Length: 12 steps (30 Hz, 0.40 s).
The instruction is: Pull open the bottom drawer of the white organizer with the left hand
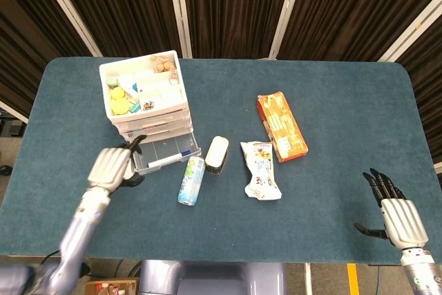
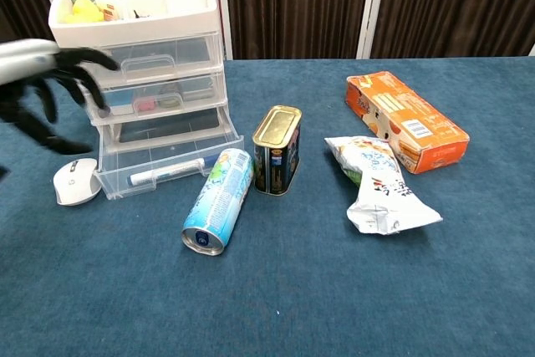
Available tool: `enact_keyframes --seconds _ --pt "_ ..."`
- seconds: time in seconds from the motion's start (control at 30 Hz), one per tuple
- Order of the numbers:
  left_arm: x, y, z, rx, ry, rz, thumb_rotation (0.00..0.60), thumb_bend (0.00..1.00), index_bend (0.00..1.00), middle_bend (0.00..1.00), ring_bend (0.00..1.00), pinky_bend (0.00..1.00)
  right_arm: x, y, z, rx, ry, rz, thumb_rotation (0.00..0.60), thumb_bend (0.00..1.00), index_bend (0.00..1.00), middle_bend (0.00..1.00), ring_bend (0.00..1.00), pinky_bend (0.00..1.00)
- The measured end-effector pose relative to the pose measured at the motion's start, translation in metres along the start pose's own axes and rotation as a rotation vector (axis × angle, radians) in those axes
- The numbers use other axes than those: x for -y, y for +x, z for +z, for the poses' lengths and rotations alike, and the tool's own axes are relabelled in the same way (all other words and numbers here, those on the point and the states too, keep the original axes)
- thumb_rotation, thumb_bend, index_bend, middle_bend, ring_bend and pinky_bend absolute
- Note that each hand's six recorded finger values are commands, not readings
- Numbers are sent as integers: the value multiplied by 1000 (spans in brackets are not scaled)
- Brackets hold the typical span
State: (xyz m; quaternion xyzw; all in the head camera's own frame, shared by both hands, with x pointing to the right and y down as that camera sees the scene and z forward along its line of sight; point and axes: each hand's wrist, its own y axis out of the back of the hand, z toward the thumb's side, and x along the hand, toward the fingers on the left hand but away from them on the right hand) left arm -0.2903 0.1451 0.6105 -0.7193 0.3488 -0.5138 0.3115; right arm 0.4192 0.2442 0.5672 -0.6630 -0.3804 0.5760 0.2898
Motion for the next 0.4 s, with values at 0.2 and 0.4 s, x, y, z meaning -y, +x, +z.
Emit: enact_keyframes --seconds 0.2,0.4 --pt "-13 -72 -65 -72 110 85 600 2 29 0 0 94 -2 -1 -1 3 36 -28 600 74 0 0 0 118" --pt "-24 -114 -118 -159 194 152 600 2 8 0 0 76 -4 -1 -1 -2 71 -67 600 75 0 0 0 109"
